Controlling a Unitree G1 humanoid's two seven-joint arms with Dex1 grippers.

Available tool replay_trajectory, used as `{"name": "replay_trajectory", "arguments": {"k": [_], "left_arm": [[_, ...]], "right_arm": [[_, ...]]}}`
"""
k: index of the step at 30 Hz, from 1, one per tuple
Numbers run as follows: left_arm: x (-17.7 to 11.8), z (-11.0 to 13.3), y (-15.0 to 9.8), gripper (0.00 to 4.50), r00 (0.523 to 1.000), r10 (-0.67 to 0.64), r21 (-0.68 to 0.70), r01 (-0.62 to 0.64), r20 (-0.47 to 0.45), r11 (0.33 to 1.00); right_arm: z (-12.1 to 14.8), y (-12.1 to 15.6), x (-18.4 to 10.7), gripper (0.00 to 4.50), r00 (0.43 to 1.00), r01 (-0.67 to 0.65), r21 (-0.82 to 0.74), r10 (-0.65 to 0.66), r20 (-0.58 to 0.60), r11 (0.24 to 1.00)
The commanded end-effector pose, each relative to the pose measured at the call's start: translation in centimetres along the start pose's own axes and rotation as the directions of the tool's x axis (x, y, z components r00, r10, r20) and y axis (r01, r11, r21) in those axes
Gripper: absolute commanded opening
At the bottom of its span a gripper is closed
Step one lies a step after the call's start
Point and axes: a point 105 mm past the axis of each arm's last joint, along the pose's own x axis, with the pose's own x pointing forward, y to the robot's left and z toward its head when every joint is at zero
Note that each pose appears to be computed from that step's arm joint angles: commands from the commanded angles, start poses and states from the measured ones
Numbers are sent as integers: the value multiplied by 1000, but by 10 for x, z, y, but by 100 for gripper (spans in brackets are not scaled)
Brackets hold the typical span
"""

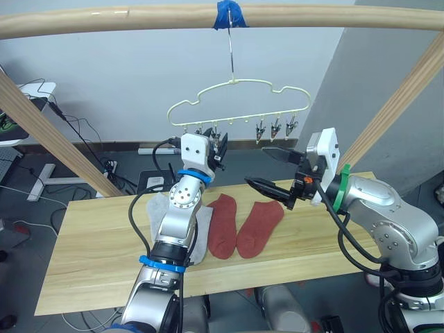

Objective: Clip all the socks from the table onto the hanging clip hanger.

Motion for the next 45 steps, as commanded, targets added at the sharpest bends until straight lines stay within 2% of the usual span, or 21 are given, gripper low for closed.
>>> {"name": "replay_trajectory", "arguments": {"k": [1,4,11,14,16,18,21,22,24,27,28,32,38,41,45], "left_arm": [[3,14,-3,70,998,-11,-6,11,55,1000],[4,14,-3,19,998,-11,-7,11,54,1000],[4,13,-3,19,999,-27,-7,27,44,1000],[5,11,-7,19,995,-97,-35,98,4,995],[4,11,-6,19,990,-141,-80,138,-28,987],[0,8,-3,19,960,-260,-210,233,-109,949],[-9,6,2,19,914,-362,-318,293,-182,902],[-10,6,3,19,909,-370,-328,295,-193,897],[-14,3,7,19,890,-396,-442,269,-226,856],[-24,8,19,19,841,-487,-632,249,-235,734],[-26,10,21,19,831,-505,-654,250,-235,714],[-27,16,16,19,811,-535,-650,278,-235,707],[-31,19,9,19,804,-549,-658,287,-230,696],[-36,19,9,19,796,-559,-670,285,-233,686],[-38,20,9,19,792,-564,-673,289,-231,681]], "right_arm": [[9,2,-2,450,999,3,-29,-2,33,1000],[8,3,-2,450,999,7,-25,-6,33,1000],[7,3,-2,450,1000,10,-24,-10,27,1000],[-6,-2,-3,450,997,33,-46,-36,-66,998],[-34,-12,-6,450,973,64,-111,-86,-215,992],[-76,-33,-9,450,926,159,-120,-191,-327,980],[-104,-38,-5,450,911,174,-94,-196,-364,980],[-107,-39,-4,450,911,174,-89,-195,-364,981],[-121,-39,-4,450,897,151,-109,-182,-403,983],[-173,-39,1,450,829,122,-80,-146,-540,989],[-183,-40,4,450,816,123,-75,-144,-559,990],[-210,-46,5,450,779,189,-11,-156,-607,982],[-232,-52,1,450,744,210,-37,-185,-642,977],[-236,-49,1,390,751,138,-101,-170,-638,985],[-235,-43,1,257,776,96,-111,-144,-614,989]]}}
